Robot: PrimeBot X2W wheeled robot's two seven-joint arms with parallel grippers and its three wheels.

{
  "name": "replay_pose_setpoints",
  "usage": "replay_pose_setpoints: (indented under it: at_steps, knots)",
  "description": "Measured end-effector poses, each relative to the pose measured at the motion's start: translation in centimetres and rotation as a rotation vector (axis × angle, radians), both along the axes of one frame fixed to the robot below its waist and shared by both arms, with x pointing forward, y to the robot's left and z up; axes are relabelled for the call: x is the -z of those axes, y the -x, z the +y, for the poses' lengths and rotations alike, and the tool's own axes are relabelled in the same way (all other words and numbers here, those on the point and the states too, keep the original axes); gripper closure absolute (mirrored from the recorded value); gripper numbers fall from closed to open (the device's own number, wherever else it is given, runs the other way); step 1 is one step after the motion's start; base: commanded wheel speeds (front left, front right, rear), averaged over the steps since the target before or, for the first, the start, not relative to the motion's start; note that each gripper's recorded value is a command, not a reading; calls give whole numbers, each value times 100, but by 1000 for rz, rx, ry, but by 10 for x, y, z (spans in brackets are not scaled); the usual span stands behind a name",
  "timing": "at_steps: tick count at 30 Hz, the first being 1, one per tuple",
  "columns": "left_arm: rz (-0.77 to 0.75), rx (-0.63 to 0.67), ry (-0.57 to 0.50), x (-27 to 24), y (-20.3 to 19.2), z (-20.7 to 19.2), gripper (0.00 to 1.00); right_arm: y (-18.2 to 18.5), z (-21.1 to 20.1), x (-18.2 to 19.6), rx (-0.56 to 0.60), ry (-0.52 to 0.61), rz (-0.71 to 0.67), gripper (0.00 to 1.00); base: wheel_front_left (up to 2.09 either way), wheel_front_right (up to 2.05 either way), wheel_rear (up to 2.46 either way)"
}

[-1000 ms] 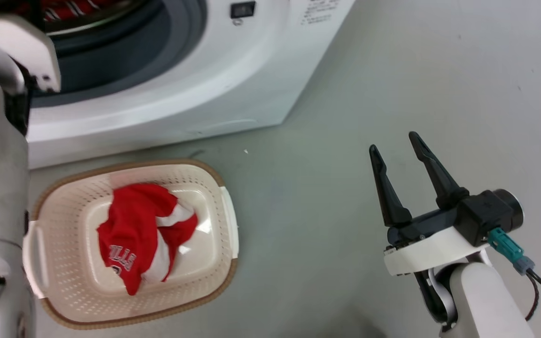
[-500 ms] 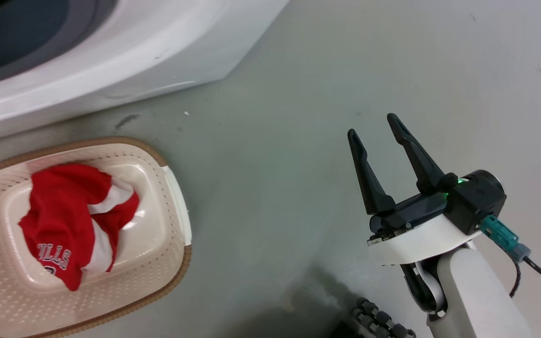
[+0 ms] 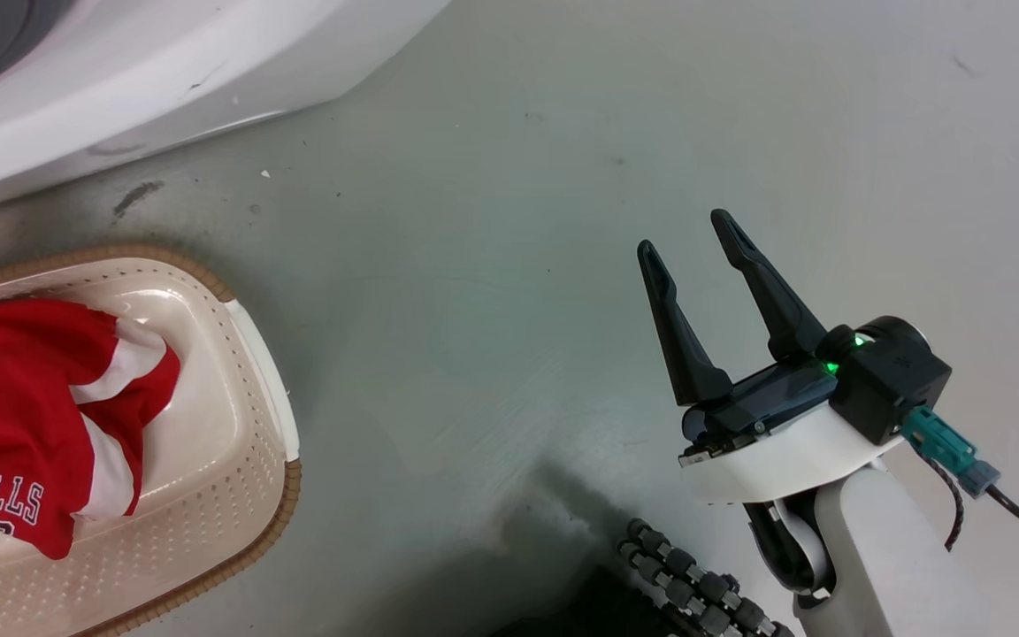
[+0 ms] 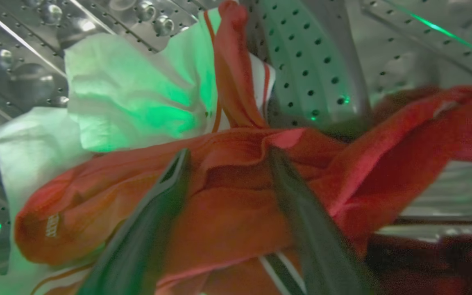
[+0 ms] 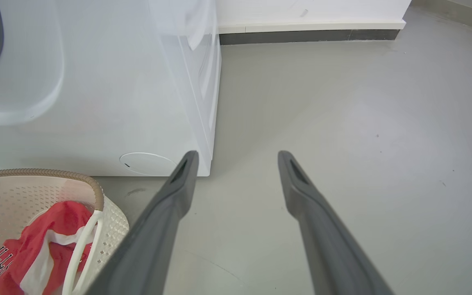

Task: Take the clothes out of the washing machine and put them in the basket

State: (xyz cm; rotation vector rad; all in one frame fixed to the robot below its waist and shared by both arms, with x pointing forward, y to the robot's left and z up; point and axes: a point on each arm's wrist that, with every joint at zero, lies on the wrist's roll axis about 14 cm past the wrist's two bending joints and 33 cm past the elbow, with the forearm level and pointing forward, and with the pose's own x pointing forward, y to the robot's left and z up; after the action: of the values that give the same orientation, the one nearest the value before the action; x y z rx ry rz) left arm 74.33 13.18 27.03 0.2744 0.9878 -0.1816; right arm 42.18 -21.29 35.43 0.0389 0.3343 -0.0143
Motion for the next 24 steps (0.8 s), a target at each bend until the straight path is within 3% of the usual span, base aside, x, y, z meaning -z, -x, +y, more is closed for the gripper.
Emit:
replay_pose_setpoints:
  at_steps: [1,3,13,24]
  knots:
    - [3,-7,-1,1,0,1,47,0,0,1,1,0,3,0,0,0,0]
    - [-2,-12,2,2,-1,1,100,1,-1,2,5,-5,5,0,0,0,0]
    - [-298,-12,-10,-38,-21,4,100,-5,1,-2,-5,-7,-14,0,0,0,0]
    - [-648,12,94,-108,-12,-8,100,-8,-3,-31,-4,18,-91,0,0,0,0]
